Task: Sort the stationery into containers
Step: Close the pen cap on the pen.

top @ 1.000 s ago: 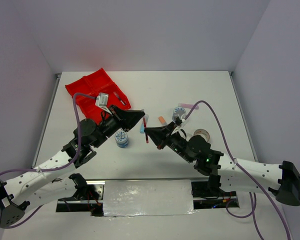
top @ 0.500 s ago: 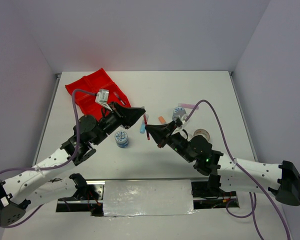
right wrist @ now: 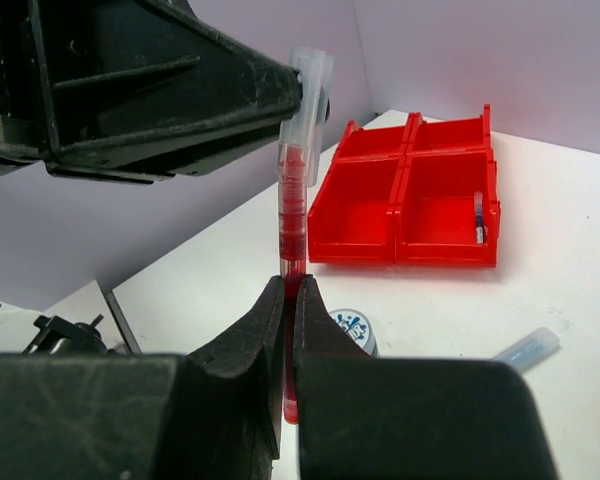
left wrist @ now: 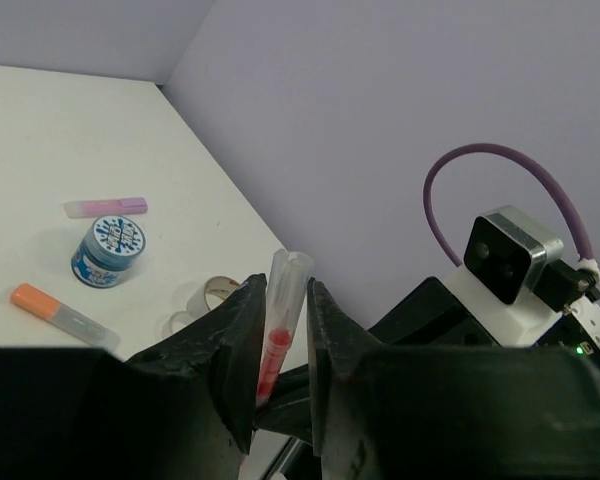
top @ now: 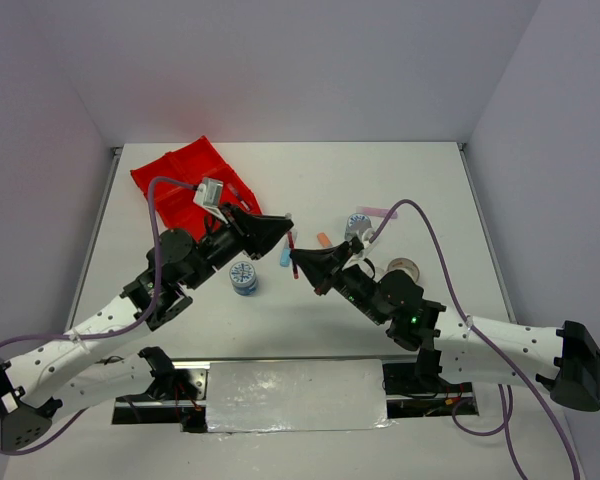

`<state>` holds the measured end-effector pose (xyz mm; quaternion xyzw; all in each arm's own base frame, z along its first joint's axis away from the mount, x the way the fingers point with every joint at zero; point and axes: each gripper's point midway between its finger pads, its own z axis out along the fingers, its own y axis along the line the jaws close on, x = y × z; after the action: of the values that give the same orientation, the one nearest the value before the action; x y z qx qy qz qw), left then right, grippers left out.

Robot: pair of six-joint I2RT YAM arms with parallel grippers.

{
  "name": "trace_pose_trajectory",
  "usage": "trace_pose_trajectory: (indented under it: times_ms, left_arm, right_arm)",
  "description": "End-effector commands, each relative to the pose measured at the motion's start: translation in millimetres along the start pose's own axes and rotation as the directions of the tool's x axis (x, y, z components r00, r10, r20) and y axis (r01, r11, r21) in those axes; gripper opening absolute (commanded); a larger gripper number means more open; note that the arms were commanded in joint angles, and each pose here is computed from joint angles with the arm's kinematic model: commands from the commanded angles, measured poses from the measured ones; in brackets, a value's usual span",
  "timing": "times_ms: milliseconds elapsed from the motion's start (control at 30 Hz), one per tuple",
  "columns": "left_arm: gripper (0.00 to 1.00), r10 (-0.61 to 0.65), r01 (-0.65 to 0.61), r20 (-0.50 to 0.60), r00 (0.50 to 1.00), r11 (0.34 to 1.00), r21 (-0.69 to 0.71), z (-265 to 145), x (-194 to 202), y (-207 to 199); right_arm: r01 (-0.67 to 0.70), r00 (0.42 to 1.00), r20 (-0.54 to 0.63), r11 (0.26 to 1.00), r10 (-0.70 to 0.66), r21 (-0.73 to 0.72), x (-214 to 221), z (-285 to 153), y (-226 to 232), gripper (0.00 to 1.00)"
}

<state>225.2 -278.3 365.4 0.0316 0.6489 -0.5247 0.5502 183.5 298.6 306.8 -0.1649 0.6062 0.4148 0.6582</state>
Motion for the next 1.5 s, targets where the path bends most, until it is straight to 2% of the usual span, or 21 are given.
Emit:
trace_pose_trajectory:
  times_ms: [0, 200, 533, 767, 867, 1000, 1033, 1133, 1333, 1467]
  left_arm:
    - [0.35, 0.045, -0.041, -0.053, 0.998, 0.997, 0.066, -5.3, 6.9, -13.7]
    - [0.44, 0.082, -0.08, -0.033, 0.996, 0.995, 0.054, -9.3, 0.6, -12.4]
    - [0.38, 0.105, -0.104, -0.011, 0.994, 0.992, 0.069, -11.4, -5.2, -16.3]
    - [0.46, 0.12, -0.118, -0.015, 0.993, 0.988, 0.101, -9.5, -3.3, -20.8]
    - [0.46, 0.122, -0.119, -0.02, 0.992, 0.987, 0.105, -8.1, -2.5, -21.5]
    - [0.36, 0.126, -0.124, -0.015, 0.992, 0.986, 0.11, -7.2, -2.9, -22.0]
    - [0.3, 0.13, -0.127, -0.016, 0.991, 0.985, 0.114, -7.3, -2.7, -22.7]
    - [0.26, 0.142, -0.138, -0.013, 0.99, 0.981, 0.135, -8.1, -2.9, -25.8]
    - [0.02, 0.162, -0.158, -0.01, 0.987, 0.976, 0.152, -9.8, -3.0, -28.4]
    - [0.0, 0.181, -0.177, -0.009, 0.984, 0.97, 0.165, -11.2, -2.1, -29.6]
  right_arm:
    - [-0.031, 0.982, 0.183, 0.998, 0.042, -0.061, -63.8, 4.2, 18.4, 0.0]
    - [-0.027, 0.984, 0.175, 0.998, 0.038, -0.063, -63.9, 5.3, 19.6, 0.0]
    - [-0.025, 0.985, 0.166, 0.997, 0.036, -0.067, -61.1, 8.5, 21.2, 0.0]
    - [-0.021, 0.987, 0.157, 0.997, 0.032, -0.074, -59.7, 9.4, 23.1, 0.0]
    - [-0.02, 0.987, 0.157, 0.997, 0.032, -0.074, -59.8, 9.5, 22.9, 0.0]
    - [-0.021, 0.987, 0.158, 0.997, 0.034, -0.079, -60.2, 9.2, 23.8, 0.0]
    - [-0.021, 0.987, 0.156, 0.997, 0.033, -0.079, -59.8, 9.2, 23.7, 0.0]
    - [-0.023, 0.987, 0.159, 0.997, 0.036, -0.078, -60.5, 8.9, 23.5, 0.0]
    - [-0.026, 0.986, 0.164, 0.996, 0.039, -0.082, -61.0, 8.3, 23.8, 0.0]
    - [-0.02, 0.986, 0.162, 0.995, 0.035, -0.094, -60.4, 7.6, 26.1, 0.0]
